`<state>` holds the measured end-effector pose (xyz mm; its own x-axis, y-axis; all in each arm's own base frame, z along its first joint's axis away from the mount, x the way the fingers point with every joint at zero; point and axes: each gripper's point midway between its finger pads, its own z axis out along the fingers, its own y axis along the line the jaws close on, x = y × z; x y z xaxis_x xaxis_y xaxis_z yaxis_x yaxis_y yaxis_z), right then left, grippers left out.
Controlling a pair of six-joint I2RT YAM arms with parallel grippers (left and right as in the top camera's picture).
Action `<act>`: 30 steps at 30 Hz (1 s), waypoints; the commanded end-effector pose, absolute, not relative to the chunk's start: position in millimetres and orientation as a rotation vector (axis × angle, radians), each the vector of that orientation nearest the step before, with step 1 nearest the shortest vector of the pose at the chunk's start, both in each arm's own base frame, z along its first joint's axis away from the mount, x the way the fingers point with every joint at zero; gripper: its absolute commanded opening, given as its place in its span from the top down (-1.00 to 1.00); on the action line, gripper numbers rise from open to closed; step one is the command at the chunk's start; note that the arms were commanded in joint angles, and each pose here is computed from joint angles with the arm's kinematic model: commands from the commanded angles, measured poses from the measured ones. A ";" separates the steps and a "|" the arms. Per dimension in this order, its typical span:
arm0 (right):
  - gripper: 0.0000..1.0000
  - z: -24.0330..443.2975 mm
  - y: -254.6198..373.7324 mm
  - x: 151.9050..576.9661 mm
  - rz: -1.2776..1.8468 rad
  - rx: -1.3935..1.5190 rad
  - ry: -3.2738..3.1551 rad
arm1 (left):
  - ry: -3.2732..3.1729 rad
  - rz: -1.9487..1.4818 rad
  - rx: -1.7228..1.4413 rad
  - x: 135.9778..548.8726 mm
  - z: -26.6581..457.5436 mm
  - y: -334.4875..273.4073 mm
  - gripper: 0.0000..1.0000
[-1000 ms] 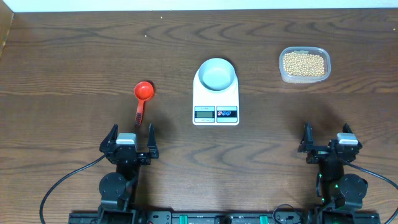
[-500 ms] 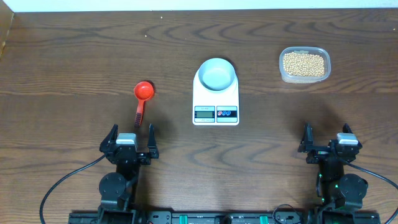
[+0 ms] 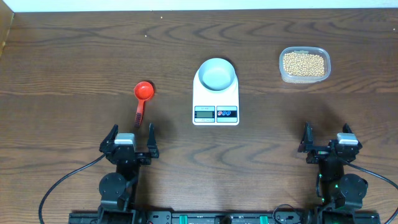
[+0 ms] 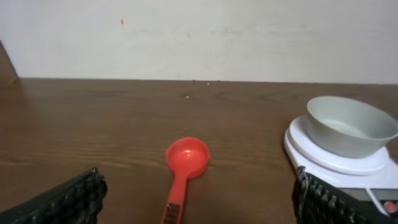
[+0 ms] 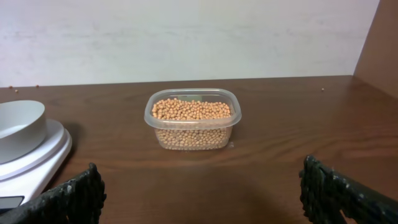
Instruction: Scoop item into bowl and weigh 50g on scale
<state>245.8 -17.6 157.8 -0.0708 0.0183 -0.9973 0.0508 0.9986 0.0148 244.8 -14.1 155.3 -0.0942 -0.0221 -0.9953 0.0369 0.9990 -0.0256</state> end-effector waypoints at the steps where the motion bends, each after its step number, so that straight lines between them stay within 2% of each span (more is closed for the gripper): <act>1: -0.98 157.2 -19.4 245.4 -0.044 0.052 1.643 | 1.649 -0.114 -0.069 245.5 158.2 -12.8 -0.96; 11: -0.99 157.2 -19.4 245.4 -0.044 0.052 1.643 | 1.691 -0.117 -0.026 258.9 216.0 -19.0 -0.96; 21: -0.99 157.2 -19.3 245.5 -0.043 0.052 1.643 | 1.996 -0.107 0.003 318.0 253.9 -28.6 -0.96; 25: -0.98 157.2 -19.4 245.5 -0.044 0.052 1.642 | 2.137 -0.057 0.074 344.8 258.1 -31.0 -0.96; 30: -0.99 157.2 -19.4 245.5 -0.044 0.052 1.642 | 2.324 -0.026 0.134 380.4 239.6 -33.4 -0.96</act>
<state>245.8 -17.6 157.5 -0.0723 0.0185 -0.9972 0.0512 0.9986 0.0148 360.4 -32.4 244.0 -0.6363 0.0394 -0.7705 0.0686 0.9976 -0.0057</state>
